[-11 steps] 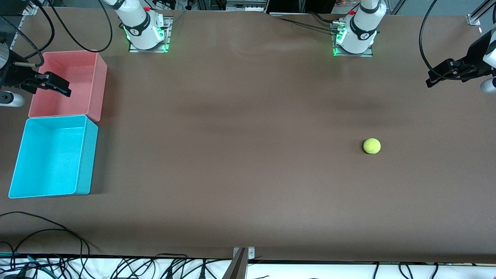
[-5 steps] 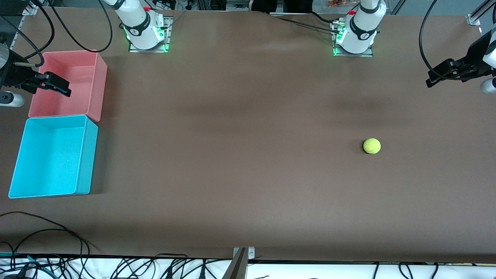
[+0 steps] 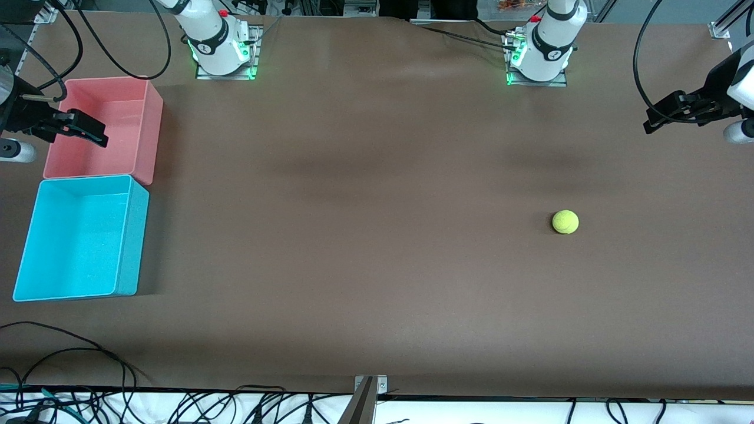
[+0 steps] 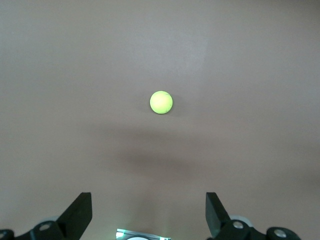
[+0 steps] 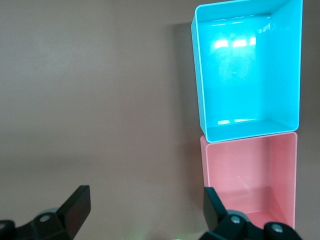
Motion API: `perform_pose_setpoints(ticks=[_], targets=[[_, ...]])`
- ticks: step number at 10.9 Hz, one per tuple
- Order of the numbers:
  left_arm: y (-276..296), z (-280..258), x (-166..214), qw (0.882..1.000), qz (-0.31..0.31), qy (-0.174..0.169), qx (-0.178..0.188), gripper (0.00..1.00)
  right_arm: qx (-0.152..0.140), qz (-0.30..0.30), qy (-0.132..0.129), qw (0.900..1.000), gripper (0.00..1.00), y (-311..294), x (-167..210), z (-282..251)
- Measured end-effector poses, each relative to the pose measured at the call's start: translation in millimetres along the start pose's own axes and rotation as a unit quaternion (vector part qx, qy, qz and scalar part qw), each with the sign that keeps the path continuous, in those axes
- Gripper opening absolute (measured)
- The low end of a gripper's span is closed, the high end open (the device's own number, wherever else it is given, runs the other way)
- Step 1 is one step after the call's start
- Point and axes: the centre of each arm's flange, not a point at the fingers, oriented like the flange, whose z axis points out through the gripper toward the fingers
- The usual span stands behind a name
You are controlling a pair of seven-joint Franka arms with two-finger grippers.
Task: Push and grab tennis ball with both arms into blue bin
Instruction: 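Lower the left gripper down beside the yellow tennis ball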
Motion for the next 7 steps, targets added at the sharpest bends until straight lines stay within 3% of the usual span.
perform_pose_setpoints(ticks=[7], targets=[[6, 48, 28, 0.999, 0.000, -0.039, 0.008, 1.00, 0.000, 0.000, 0.000, 1.000, 1.00, 0, 0, 0]])
